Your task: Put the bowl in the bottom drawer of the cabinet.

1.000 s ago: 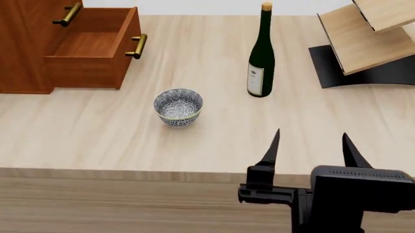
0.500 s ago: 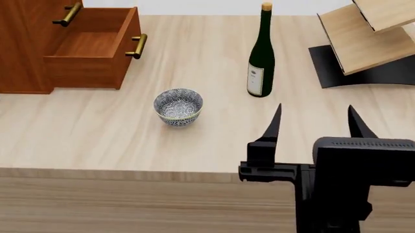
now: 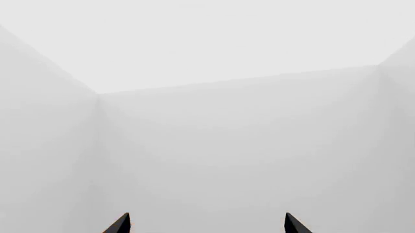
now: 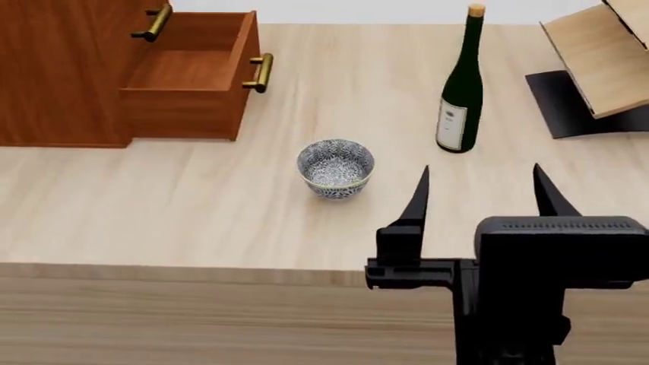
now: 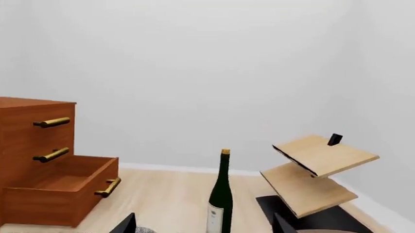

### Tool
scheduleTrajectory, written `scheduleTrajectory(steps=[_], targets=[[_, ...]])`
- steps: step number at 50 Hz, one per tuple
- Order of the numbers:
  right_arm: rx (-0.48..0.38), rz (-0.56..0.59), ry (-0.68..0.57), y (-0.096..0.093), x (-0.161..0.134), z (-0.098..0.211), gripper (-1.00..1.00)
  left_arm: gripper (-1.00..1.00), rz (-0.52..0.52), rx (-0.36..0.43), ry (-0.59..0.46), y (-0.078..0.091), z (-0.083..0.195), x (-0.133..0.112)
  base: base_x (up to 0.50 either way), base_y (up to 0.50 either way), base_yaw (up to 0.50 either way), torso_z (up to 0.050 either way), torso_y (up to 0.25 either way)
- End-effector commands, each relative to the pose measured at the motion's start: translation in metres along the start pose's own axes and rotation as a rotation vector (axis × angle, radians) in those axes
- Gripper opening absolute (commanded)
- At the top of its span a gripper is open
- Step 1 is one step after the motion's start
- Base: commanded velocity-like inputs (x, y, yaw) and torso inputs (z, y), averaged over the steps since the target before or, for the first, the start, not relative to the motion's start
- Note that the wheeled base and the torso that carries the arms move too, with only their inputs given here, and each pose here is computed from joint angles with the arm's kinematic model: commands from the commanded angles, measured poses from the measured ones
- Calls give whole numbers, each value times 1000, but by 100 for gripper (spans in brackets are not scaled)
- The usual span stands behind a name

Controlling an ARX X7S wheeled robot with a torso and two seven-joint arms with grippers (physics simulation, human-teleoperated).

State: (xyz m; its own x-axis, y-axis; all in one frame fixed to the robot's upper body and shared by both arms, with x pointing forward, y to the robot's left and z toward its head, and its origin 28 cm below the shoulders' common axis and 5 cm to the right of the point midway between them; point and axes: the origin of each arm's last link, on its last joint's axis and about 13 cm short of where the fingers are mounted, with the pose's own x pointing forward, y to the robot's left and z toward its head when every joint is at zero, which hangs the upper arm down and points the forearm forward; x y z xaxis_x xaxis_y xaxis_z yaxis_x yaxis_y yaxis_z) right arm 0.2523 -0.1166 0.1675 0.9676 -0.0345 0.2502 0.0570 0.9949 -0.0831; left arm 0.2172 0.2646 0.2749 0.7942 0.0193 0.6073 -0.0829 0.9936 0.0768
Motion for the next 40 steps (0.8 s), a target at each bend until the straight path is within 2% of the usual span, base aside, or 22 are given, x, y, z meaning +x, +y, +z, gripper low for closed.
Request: scheduleTrajectory(steps=[1, 40], targets=[[-5, 4, 5, 0, -1, -3, 100, 100, -2, 1, 1, -1, -1, 1, 0, 500, 0, 0, 0], [7, 13, 10, 1, -5, -10, 100, 100, -9, 5, 6, -3, -4, 0, 0, 500, 0, 0, 0]])
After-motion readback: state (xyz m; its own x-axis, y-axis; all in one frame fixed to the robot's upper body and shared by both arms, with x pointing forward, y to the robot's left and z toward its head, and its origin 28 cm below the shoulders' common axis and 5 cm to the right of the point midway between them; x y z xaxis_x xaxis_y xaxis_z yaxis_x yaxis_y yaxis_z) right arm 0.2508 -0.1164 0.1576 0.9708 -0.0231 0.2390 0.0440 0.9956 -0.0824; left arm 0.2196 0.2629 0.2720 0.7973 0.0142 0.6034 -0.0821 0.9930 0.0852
